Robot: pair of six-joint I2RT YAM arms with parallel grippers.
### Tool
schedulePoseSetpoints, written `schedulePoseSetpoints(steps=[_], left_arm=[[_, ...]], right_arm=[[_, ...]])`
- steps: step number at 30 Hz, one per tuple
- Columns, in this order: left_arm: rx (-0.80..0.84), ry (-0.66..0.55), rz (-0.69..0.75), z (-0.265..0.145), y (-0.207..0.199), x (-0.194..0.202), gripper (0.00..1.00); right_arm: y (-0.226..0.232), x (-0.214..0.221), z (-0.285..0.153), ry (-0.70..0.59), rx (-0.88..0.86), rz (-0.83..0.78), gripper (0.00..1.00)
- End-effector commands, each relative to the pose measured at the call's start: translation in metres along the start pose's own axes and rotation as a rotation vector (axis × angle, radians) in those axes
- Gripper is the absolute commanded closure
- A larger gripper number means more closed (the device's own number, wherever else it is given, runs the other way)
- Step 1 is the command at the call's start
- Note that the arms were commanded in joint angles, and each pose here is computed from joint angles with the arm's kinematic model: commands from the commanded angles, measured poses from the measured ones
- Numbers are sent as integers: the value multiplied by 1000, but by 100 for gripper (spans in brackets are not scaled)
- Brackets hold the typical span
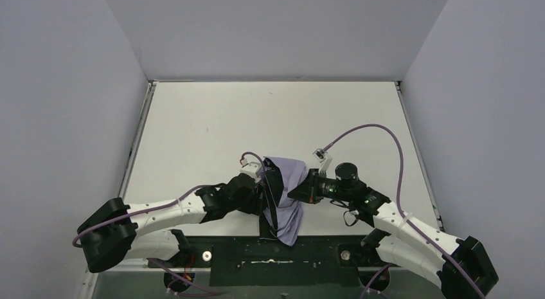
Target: Put away the umbrella
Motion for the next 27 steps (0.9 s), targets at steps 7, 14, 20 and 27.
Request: schedulePoseSetpoints(steps=[7, 14, 20, 27], left_arm=[[80, -77, -36, 4, -20, -24, 50], [79, -77, -46, 3, -18, -22, 50], [81, -70, -51, 5, -18, -21, 50], [79, -77, -53, 4, -16, -20, 50]], right_arm=[[27, 31, 1, 98, -94, -69, 76], [21, 61, -3, 144, -64, -52, 58], [12, 83, -12, 193, -34, -25, 53], [-4, 105, -23, 254, 45, -16, 50]])
Point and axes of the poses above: each gripper's point midway between its finger pads, its own z axis out along the fingers, its own y axis along the line the jaws close on, x = y × z, the point moved 1 cm from there along -z, back along the fingers, and after that the axes turned 2 degrees about z, right-handed, at the moved point
